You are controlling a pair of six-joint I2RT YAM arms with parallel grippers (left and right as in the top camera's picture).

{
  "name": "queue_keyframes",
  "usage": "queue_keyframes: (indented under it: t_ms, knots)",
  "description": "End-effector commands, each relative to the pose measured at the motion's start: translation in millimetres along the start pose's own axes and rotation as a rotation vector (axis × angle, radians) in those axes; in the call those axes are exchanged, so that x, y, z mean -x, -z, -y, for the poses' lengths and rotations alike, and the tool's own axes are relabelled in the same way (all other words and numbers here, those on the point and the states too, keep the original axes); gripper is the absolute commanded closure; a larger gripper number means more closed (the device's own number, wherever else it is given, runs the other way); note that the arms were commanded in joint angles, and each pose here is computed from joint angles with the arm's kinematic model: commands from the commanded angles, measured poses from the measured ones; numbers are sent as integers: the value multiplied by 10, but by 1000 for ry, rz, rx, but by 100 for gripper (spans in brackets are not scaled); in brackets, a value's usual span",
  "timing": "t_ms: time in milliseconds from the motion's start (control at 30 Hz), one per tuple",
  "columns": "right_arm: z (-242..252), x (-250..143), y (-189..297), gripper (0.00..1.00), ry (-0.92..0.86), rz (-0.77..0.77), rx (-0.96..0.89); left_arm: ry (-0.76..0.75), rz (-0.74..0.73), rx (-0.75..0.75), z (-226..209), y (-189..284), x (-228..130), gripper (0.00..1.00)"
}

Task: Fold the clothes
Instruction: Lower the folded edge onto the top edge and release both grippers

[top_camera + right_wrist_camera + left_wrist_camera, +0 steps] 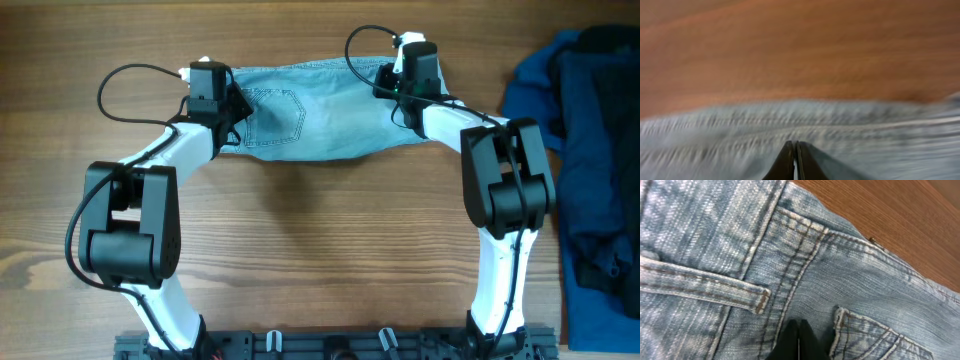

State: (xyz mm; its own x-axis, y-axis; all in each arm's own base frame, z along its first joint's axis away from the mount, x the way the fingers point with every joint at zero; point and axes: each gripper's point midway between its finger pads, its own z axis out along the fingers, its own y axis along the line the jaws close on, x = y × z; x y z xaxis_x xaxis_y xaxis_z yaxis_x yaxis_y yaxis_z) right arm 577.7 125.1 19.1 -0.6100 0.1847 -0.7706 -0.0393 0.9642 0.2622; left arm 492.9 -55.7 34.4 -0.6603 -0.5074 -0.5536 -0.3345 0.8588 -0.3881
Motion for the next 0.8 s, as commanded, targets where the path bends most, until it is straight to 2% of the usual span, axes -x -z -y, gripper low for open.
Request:
queue_keyframes:
  t_ms: [0, 100, 167, 267, 333, 433, 500, 633, 767]
  knots:
    - [227, 222, -13, 96, -37, 106, -129, -21, 9, 47, -122, -47, 32, 96]
    - [146, 462, 51, 95, -14, 183, -101, -119, 52, 44, -101, -33, 151, 96]
    - [-129, 719, 232, 92, 6, 213, 17, -135, 86, 37, -59, 33, 304, 96]
    - [-475, 955, 624, 92, 70, 182, 152, -125, 153, -16, 122, 260, 602, 96]
    - [-602, 957, 900, 92, 73, 107, 200, -128, 169, -85, 306, 413, 695, 96]
    - [-816, 650, 1181, 96, 109, -72, 324, -142, 139, -177, 504, 499, 645, 95]
    - [-933, 315, 1277, 96, 126, -213, 427, -148, 108, -177, 515, 459, 549, 95]
    - [-747, -298, 1315, 96, 157, -434, 394, -146, 58, -148, 422, 349, 409, 94]
    - [-571, -746, 1244, 96, 156, -539, 357, -139, 20, -86, 227, 110, 260, 95]
